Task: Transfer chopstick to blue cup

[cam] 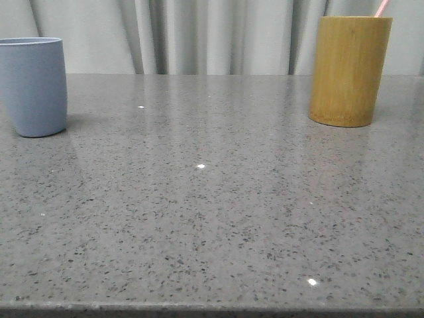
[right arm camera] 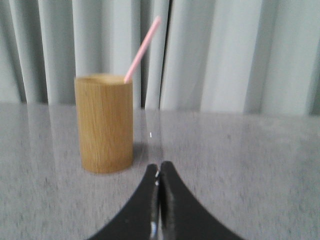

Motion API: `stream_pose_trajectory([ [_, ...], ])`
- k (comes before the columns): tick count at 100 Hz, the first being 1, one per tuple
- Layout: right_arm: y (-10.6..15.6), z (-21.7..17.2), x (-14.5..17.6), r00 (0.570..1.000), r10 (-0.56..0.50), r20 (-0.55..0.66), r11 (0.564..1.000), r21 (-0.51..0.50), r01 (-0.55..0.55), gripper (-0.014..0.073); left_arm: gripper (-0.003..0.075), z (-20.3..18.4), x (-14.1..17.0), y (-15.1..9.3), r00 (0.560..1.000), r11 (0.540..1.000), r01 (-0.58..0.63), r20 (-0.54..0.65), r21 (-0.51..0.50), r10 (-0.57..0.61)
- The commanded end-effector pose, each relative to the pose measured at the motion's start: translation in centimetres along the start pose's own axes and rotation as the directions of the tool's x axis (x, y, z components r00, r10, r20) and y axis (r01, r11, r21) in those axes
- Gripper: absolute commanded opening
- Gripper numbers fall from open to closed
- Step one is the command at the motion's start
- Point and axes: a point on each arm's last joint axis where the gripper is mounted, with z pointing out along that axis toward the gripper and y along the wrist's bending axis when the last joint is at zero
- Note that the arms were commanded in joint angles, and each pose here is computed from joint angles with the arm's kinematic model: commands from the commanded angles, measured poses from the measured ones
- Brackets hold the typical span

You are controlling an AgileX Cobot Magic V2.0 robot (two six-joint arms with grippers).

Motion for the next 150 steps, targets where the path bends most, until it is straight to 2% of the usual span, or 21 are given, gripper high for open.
stream_pose_trajectory([
  [1, 0.1, -0.3, -1.7, 0.981, -0.011, 0.192, 1.0, -0.006, 0.012, -0.0068, -0.0019, -0.3, -1.1, 0.0, 0.987, 1.0, 0.011, 0.158, -0.004, -0.01],
  [10, 0.2, -0.5, -2.8, 0.968, 0.009, 0.249, 1.0, -0.014, -0.006, -0.0068, -0.0019, -0.5, -1.7, 0.0, 0.976, 1.0, 0.016, 0.219, -0.003, -0.015],
  [18, 0.2, -0.5, -3.9, 0.971, 0.032, 0.236, 0.999, -0.016, -0.029, -0.0068, -0.0019, -0.7, -2.5, 0.1, 0.964, 0.995, 0.096, 0.246, 0.01, -0.095],
  [28, 0.2, -0.5, -6.0, 0.99, 0.037, 0.133, 0.999, -0.001, -0.038, -0.0068, -0.0019, -1.2, -4.6, 0.2, 0.953, 0.992, 0.123, 0.278, 0.021, -0.124],
  [35, 0.2, -0.7, -7.9, 0.998, 0.038, 0.051, 0.999, 0.012, -0.039, -0.0068, -0.0019, -1.6, -6.3, 0.2, 0.959, 0.992, 0.121, 0.256, 0.026, -0.124],
  [53, 0.4, -0.8, -13.5, 0.993, 0.044, -0.111, 0.998, 0.038, -0.04, -0.0068, -0.0019, -1.6, -11.0, 0.1, 0.993, 0.992, 0.118, -0.002, 0.035, -0.118],
  [65, 0.5, -0.2, -16.2, 0.976, 0.049, -0.211, 0.998, 0.052, -0.039, -0.0068, -0.0019, -0.9, -14.4, 0.0, 0.979, 0.992, 0.116, -0.175, 0.038, -0.108],
  [71, 0.5, 0.2, -17.2, 0.962, 0.052, -0.268, 0.998, 0.06, -0.037, -0.0068, -0.0019, -0.4, -16.0, 0.1, 0.969, 0.993, 0.114, -0.224, 0.039, -0.103],
  [77, 0.5, 0.7, -17.8, 0.944, 0.055, -0.325, 0.997, 0.067, -0.035, -0.0068, -0.0019, 0.0, -17.6, 0.1, 0.964, 0.993, 0.113, -0.245, 0.04, -0.1],
  [89, 0.5, 1.7, -18.3, 0.932, 0.061, -0.356, 0.997, 0.068, -0.039, -0.0068, -0.0019, 1.3, -19.5, 0.1, 0.96, 0.993, 0.113, -0.262, 0.04, -0.099],
  [125, 0.5, 2.0, -18.1, 0.926, 0.061, -0.373, 0.997, 0.069, -0.037, -0.006, -0.0014, 3.6, -19.1, 0.0, 0.936, 0.99, 0.137, -0.332, 0.043, -0.115],
  [132, 0.5, 2.0, -18.1, 0.924, 0.063, -0.377, 0.997, 0.068, -0.04, -0.0008, 0.0034, 3.5, -19.1, 0.0, 0.934, 0.989, 0.14, -0.338, 0.044, -0.117],
  [137, 0.6, 2.0, -18.1, 0.924, 0.068, -0.377, 0.997, 0.066, -0.046, 0.0074, 0.0102, 3.5, -19.1, 0.0, 0.933, 0.989, 0.14, -0.339, 0.044, -0.117],
  [144, 0.7, 2.0, -18.1, 0.923, 0.078, -0.378, 0.996, 0.061, -0.06, 0.0211, 0.0254, 3.5, -19.0, 0.0, 0.932, 0.989, 0.14, -0.343, 0.044, -0.116],
  [150, 0.7, 2.0, -18.1, 0.922, 0.084, -0.378, 0.996, 0.058, -0.067, 0.0326, 0.0417, 3.5, -19.0, 0.0, 0.93, 0.989, 0.14, -0.349, 0.044, -0.116],
])
